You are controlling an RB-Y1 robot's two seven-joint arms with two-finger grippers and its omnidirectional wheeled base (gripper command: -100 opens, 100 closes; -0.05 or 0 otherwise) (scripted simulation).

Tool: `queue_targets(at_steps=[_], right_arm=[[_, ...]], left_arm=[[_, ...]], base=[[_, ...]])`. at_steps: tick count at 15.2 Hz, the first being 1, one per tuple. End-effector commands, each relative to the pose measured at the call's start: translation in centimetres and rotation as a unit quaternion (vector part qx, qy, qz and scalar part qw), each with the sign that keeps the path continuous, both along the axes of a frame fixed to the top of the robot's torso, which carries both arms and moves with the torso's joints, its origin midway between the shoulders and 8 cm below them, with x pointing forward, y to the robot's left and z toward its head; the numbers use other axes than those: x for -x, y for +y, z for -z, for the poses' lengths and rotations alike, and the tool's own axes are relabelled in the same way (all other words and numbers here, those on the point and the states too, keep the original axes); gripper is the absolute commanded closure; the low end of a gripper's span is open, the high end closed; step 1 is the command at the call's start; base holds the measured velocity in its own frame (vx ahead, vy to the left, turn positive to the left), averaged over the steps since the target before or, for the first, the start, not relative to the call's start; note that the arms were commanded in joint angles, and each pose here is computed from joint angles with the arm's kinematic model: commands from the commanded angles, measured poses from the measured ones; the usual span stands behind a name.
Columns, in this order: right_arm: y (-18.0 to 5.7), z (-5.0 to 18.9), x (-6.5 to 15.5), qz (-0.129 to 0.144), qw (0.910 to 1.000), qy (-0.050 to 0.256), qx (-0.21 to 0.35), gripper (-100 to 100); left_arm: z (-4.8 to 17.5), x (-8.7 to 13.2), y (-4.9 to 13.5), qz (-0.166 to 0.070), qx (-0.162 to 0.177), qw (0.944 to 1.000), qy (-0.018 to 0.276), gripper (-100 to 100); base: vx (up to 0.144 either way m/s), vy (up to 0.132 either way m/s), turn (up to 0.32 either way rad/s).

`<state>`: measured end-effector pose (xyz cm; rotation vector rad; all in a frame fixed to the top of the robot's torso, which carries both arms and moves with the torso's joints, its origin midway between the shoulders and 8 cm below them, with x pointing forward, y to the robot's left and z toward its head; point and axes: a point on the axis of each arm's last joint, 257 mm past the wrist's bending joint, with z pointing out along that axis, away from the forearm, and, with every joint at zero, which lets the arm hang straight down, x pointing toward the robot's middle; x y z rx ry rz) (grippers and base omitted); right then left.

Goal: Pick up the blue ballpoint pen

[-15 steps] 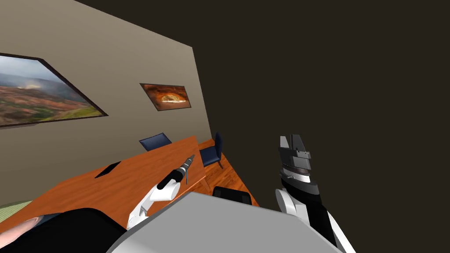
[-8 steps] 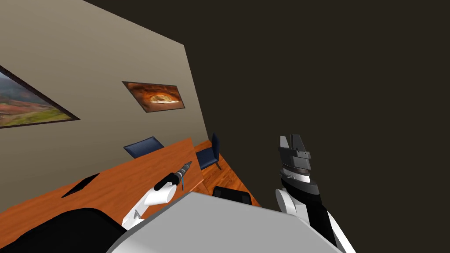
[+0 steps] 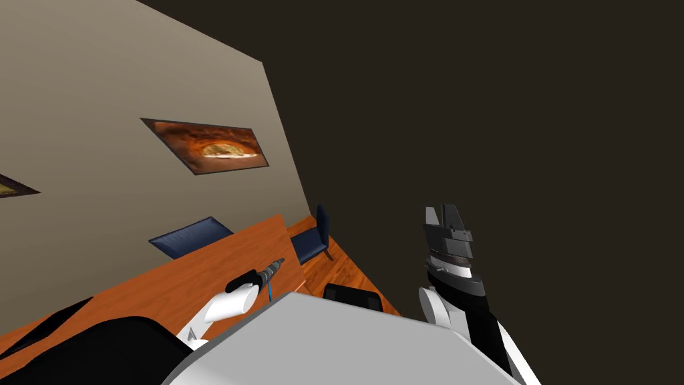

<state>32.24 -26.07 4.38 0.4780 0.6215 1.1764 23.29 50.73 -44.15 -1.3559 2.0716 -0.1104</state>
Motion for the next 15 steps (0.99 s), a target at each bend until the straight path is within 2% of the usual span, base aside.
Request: queue_targets(at_steps=[1, 2, 4, 5, 6, 7, 8, 9, 10, 11, 12, 13, 14, 15], right_arm=[[0.0, 0.0, 0.0, 0.000, 1.0000, 0.000, 0.000, 0], [0.0, 0.0, 0.0, 0.000, 1.0000, 0.000, 0.000, 0], [0.0, 0.0, 0.0, 0.000, 1.0000, 0.000, 0.000, 0], [0.0, 0.0, 0.0, 0.000, 1.0000, 0.000, 0.000, 0], [0.0, 0.0, 0.0, 0.000, 1.0000, 0.000, 0.000, 0], [0.0, 0.0, 0.0, 0.000, 1.0000, 0.000, 0.000, 0], [0.0, 0.0, 0.0, 0.000, 1.0000, 0.000, 0.000, 0], [0.0, 0.0, 0.0, 0.000, 1.0000, 0.000, 0.000, 0], [0.0, 0.0, 0.0, 0.000, 1.0000, 0.000, 0.000, 0], [0.0, 0.0, 0.0, 0.000, 1.0000, 0.000, 0.000, 0], [0.0, 0.0, 0.0, 0.000, 1.0000, 0.000, 0.000, 0], [0.0, 0.0, 0.0, 0.000, 1.0000, 0.000, 0.000, 0], [0.0, 0.0, 0.0, 0.000, 1.0000, 0.000, 0.000, 0], [0.0, 0.0, 0.0, 0.000, 1.0000, 0.000, 0.000, 0]], left_arm=[[1.4, 1.8, 0.5, -0.002, 0.005, 0.9994, 0.034, -100], [2.2, 3.2, 1.2, -0.003, 0.007, 0.9984, 0.057, -100], [2.4, 3.7, 1.1, -0.004, 0.010, 0.9978, 0.065, -100], [3.3, 5.4, 1.7, -0.007, 0.015, 0.9956, 0.092, -100], [3.4, 5.5, 1.6, -0.007, 0.016, 0.9953, 0.095, -100], [4.1, 7.2, 2.1, -0.009, 0.022, 0.9925, 0.120, -100], [4.1, 7.3, 2.1, -0.009, 0.023, 0.9921, 0.123, -100], [4.7, 8.8, 2.5, -0.010, 0.029, 0.9891, 0.144, -100], [4.8, 9.0, 2.4, -0.010, 0.031, 0.9884, 0.149, -100], [5.3, 10.6, 2.7, -0.012, 0.038, 0.9846, 0.170, -100], [5.3, 10.7, 2.7, -0.012, 0.039, 0.9842, 0.172, -100], [5.7, 12.1, 2.9, -0.013, 0.046, 0.9803, 0.191, -100], [5.7, 12.2, 2.9, -0.013, 0.047, 0.9798, 0.194, -100], [6.1, 13.5, 3.0, -0.014, 0.055, 0.9757, 0.212, -100]], base=[[0.011, 0.039, -0.179], [0.015, 0.040, -0.208], [0.012, 0.038, -0.122], [0.009, 0.030, -0.154], [0.008, 0.031, -0.165], [0.007, 0.035, -0.229], [0.007, 0.039, -0.169], [0.010, 0.040, -0.166], [0.010, 0.039, -0.148], [0.007, 0.042, -0.153], [0.005, 0.042, -0.125], [0.008, 0.038, -0.181], [0.009, 0.035, -0.146], [0.010, 0.032, -0.166]])
